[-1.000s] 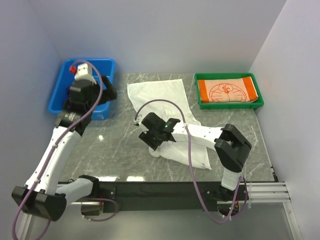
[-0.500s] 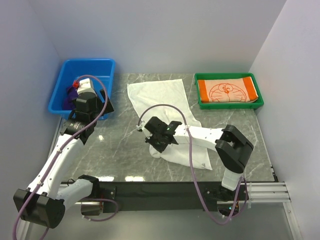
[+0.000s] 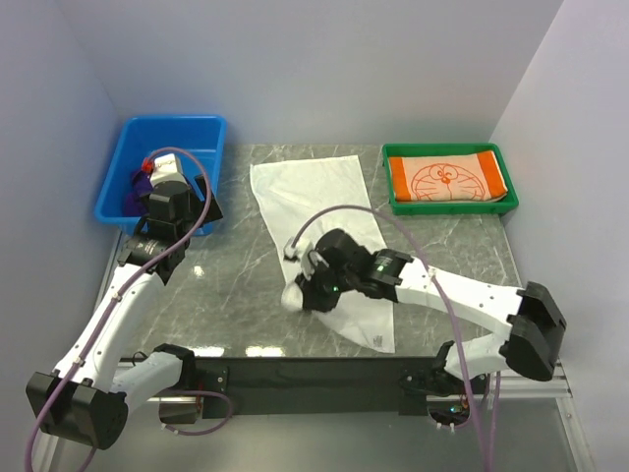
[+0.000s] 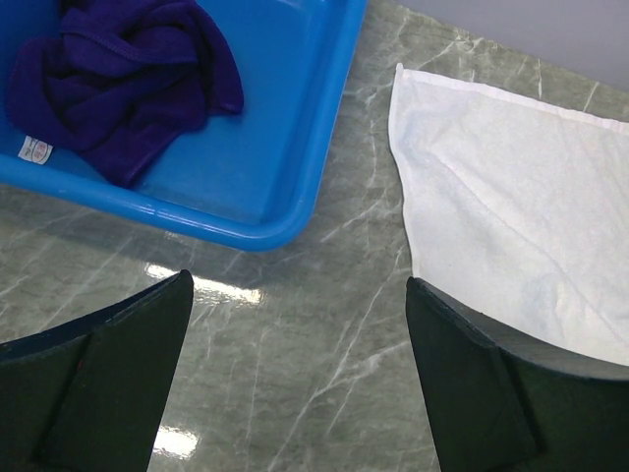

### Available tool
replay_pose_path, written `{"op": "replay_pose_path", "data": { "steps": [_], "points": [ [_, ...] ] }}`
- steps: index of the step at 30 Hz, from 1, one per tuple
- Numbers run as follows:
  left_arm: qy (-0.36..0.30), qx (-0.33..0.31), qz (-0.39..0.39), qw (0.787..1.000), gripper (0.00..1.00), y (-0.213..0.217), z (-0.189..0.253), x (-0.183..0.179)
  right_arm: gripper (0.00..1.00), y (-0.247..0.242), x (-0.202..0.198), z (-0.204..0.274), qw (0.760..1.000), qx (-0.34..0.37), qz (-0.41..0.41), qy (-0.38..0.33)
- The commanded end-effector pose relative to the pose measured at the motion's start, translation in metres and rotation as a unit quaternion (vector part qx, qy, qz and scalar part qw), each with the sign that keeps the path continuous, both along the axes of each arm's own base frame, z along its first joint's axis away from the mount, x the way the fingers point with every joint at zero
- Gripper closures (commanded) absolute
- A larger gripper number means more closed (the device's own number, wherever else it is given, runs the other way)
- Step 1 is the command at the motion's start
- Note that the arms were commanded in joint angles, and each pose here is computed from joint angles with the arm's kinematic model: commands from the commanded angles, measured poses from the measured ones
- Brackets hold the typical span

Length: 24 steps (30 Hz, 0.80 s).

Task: Fold and stack the towels
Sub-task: Flatten out the crumpled towel

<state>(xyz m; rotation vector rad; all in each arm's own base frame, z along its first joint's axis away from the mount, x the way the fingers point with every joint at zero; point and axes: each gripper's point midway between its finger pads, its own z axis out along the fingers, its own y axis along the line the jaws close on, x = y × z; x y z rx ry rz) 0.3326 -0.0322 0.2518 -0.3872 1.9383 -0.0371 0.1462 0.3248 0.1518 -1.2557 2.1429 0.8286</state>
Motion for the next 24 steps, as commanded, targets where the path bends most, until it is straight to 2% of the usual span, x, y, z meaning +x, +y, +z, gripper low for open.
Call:
{"op": "replay_pose_path", "data": {
  "steps": [1, 4, 6, 8, 11, 12, 14, 15, 19, 24],
  "points": [
    [-0.018, -0.003, -0.003, 1.000, 0.05, -0.001, 0.009, 0.004, 0.62, -0.007, -0.072, -0.030, 0.984, -0.024, 0.136, 0.114],
    [-0.014, -0.007, -0.011, 1.000, 0.05, -0.004, 0.007, 0.005, 0.52, -0.010, -0.085, -0.030, 0.975, -0.027, 0.177, 0.132],
    [-0.011, -0.014, -0.023, 1.000, 0.05, -0.010, 0.004, 0.006, 0.47, -0.007, -0.074, -0.021, 0.981, -0.022, 0.162, 0.101],
    [0.001, -0.033, -0.052, 0.998, 0.05, -0.023, -0.001, 0.005, 0.44, -0.008, -0.040, -0.017, 0.995, -0.031, 0.084, 0.041],
    [0.040, -0.081, -0.101, 0.991, 0.09, -0.049, -0.021, 0.000, 0.44, -0.021, 0.004, -0.010, 0.999, -0.014, -0.028, 0.035],
    [0.053, -0.102, -0.113, 0.987, 0.10, -0.058, -0.029, -0.003, 0.44, -0.035, 0.031, -0.009, 0.994, -0.011, -0.099, 0.034],
    [0.078, -0.123, -0.144, 0.979, 0.12, -0.080, -0.042, -0.008, 0.44, -0.050, 0.051, -0.009, 0.988, 0.005, -0.155, 0.026],
    [0.090, -0.138, -0.152, 0.975, 0.13, -0.091, -0.047, -0.011, 0.44, -0.065, 0.070, -0.010, 0.977, 0.003, -0.213, 0.017],
    [0.135, -0.156, -0.200, 0.958, 0.16, -0.144, -0.071, -0.027, 0.48, -0.105, 0.096, -0.034, 0.944, -0.021, -0.329, 0.024],
    [0.196, -0.165, -0.251, 0.933, 0.27, -0.207, -0.112, -0.045, 0.51, -0.136, 0.112, -0.060, 0.907, -0.016, -0.417, 0.058]
  ]
}}
